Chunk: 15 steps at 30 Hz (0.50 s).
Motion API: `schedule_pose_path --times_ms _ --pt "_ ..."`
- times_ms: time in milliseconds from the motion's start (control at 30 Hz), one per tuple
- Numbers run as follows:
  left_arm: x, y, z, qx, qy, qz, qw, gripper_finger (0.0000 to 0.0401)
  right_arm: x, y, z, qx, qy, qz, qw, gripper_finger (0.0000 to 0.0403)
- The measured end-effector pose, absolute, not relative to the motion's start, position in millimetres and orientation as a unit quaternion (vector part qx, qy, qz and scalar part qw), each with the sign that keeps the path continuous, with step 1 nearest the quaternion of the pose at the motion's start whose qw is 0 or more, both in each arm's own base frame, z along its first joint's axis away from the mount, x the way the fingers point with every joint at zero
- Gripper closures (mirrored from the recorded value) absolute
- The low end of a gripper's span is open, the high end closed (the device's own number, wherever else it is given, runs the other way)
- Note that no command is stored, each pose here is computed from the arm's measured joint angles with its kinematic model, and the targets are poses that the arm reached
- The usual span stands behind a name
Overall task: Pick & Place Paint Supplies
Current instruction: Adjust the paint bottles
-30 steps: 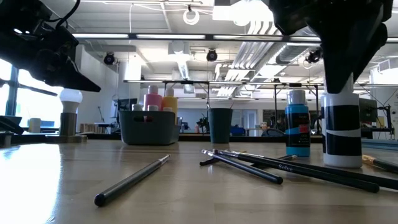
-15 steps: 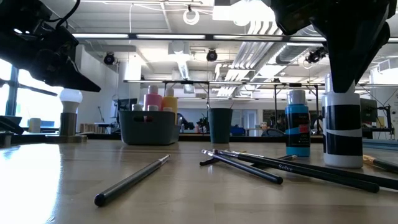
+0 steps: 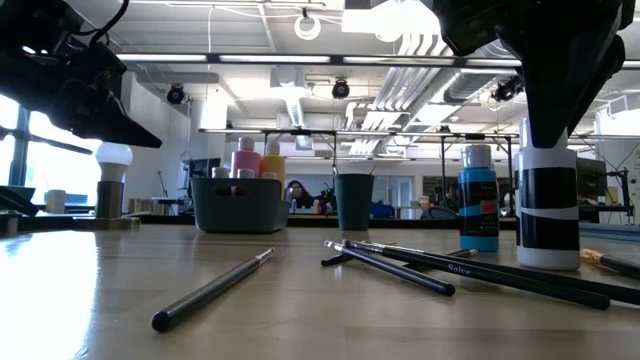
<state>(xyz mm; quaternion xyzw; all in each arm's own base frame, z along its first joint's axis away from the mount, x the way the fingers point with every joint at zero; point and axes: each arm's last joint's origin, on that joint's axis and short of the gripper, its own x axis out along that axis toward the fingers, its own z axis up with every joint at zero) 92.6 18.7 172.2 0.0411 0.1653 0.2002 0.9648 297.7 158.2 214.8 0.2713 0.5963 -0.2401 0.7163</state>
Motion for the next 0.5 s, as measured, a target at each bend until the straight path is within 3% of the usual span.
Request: schedule_pose_path --times_ms 500 --pt "92.7 18.6 172.2 0.041 0.165 0.198 0.965 0.0401 298.9 156.2 214.9 0.279 0.602 -0.237 0.710 0.0279"
